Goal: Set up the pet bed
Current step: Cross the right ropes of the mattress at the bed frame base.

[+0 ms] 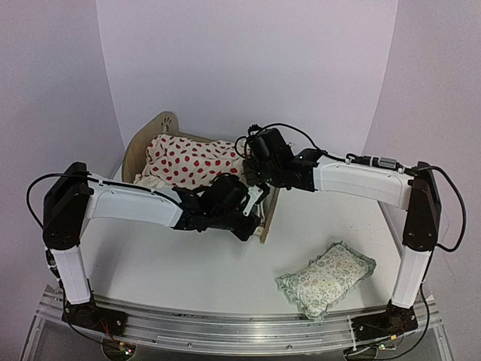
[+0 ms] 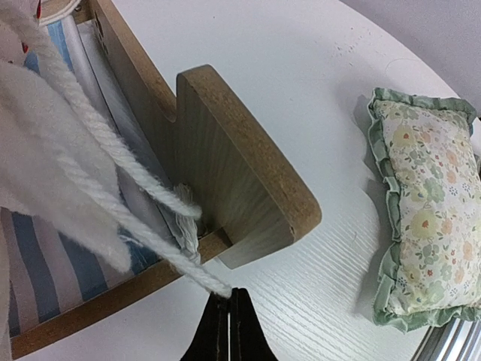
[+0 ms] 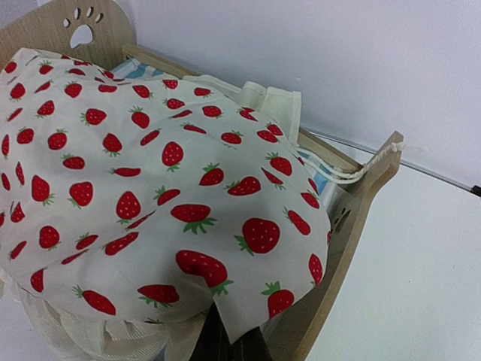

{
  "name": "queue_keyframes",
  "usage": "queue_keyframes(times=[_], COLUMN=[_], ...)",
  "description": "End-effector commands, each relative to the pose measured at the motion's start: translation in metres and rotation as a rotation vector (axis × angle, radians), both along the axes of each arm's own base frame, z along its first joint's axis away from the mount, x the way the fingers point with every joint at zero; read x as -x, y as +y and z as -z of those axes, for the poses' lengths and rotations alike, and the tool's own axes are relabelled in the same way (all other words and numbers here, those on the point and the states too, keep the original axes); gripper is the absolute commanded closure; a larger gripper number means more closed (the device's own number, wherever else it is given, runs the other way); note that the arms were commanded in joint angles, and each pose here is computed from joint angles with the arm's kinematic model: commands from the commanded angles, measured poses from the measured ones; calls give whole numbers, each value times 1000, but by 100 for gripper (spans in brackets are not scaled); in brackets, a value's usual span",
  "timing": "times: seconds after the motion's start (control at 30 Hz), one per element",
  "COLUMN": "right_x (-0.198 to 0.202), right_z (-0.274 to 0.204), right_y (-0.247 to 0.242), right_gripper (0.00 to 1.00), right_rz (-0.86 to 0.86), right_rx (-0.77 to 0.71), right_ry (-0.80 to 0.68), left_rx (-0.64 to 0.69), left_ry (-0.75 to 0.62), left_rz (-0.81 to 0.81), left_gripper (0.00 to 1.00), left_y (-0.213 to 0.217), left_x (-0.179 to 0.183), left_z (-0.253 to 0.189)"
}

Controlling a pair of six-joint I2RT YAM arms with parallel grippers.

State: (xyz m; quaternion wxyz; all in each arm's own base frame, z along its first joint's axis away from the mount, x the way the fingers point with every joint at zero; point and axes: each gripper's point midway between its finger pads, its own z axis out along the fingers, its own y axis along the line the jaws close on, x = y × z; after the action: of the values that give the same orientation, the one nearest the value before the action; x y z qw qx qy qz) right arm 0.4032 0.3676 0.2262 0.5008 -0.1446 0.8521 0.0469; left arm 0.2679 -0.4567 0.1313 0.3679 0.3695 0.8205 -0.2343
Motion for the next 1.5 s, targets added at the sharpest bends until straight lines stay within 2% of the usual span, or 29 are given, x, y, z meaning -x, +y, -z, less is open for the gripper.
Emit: queue_keyframes(times=[0.0,0.3,0.43,0.67,0.83,1.03,1.07,1.1,1.27,1.37,1.47], right_x=[12,15,17,21,20,21,21,21,24,24,26], right_z=[18,36,45,55,56,55,55,55,56,54,53], right_y=[14,11,7,6,5,6,7,8,11,13,16], right_gripper=[100,100,100,100,100,100,100,100,100,100,100], right_rz=[-75,-86,-77,-81,-79,-84,-86,-89,-100,-105,-120], right_rx=[57,75,80,67,76,69,66,62,40,29,19], right_ry=[21,33,45,65,62,62,63,65,81,83,90], left_rx=[203,157,207,217,191,164,156,155,151,170,229], left_ry=[-53,27,90,168,137,130,127,118,1,-95,-215], left_rz=[-19,-9,-10,18,19,14,15,22,70,79,68], left_gripper=[100,100,100,95,94,94,91,81,50,34,28], left_y=[-22,-15,-8,-8,-5,0,2,2,2,12,18], left_x=[-18,-10,-5,6,2,0,0,0,-3,-4,-8], left_z=[-94,-111,-131,-135,-165,-162,-155,-146,-108,-89,-93])
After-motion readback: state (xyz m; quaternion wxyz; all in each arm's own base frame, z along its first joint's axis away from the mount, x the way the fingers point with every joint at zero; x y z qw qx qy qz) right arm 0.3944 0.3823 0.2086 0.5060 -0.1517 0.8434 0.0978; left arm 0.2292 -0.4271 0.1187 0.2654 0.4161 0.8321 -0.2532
